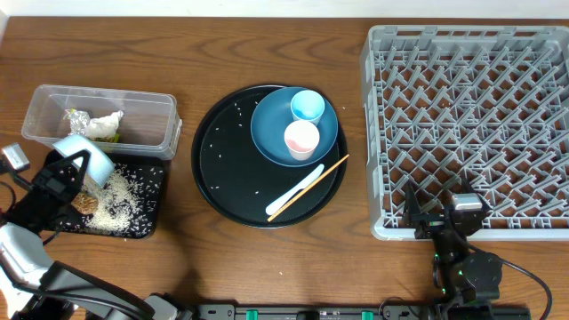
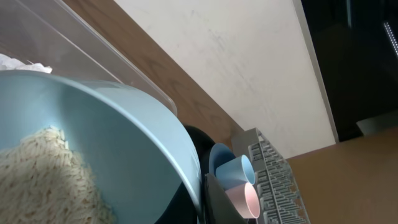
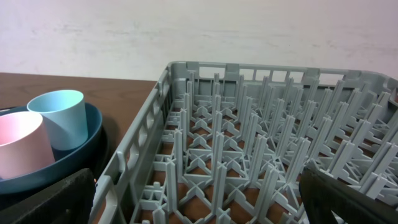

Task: Sort waste into correct bins and load items into the dishwasher rack
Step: 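Tilt the bowl with the left gripper to pour rice onto the black tray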

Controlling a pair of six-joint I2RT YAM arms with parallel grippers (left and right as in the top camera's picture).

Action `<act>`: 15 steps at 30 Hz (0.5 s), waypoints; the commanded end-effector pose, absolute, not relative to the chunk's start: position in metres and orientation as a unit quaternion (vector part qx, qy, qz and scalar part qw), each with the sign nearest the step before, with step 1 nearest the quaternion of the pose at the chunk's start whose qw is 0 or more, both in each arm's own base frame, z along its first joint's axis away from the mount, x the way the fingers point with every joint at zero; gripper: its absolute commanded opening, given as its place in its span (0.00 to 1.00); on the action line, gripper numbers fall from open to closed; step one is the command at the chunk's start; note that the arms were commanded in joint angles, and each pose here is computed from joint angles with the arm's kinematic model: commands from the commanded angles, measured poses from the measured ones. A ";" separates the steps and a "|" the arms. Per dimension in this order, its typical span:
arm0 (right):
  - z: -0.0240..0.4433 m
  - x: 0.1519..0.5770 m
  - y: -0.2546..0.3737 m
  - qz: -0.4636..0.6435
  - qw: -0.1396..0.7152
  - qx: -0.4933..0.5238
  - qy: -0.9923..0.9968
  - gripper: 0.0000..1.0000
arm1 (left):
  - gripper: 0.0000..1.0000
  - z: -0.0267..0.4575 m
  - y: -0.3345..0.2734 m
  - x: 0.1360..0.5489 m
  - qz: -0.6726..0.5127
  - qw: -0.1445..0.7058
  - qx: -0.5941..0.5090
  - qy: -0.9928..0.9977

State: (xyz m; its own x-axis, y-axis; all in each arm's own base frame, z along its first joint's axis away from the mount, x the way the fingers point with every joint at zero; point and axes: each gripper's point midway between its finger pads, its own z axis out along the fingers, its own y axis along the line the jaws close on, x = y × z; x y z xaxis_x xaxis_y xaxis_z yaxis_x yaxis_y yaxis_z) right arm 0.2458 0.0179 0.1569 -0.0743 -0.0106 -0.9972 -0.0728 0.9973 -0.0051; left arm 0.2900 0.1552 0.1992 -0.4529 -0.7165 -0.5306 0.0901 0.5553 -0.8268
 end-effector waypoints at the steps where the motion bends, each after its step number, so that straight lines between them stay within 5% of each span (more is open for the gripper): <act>1: 0.156 0.246 0.018 0.018 0.679 -0.030 0.733 0.99 | 0.07 0.202 0.153 0.289 -0.429 0.488 -0.196 0.734; 15: 0.156 0.246 0.018 0.018 0.679 -0.030 0.733 0.99 | 0.06 0.222 0.147 0.288 -0.452 0.521 -0.146 0.709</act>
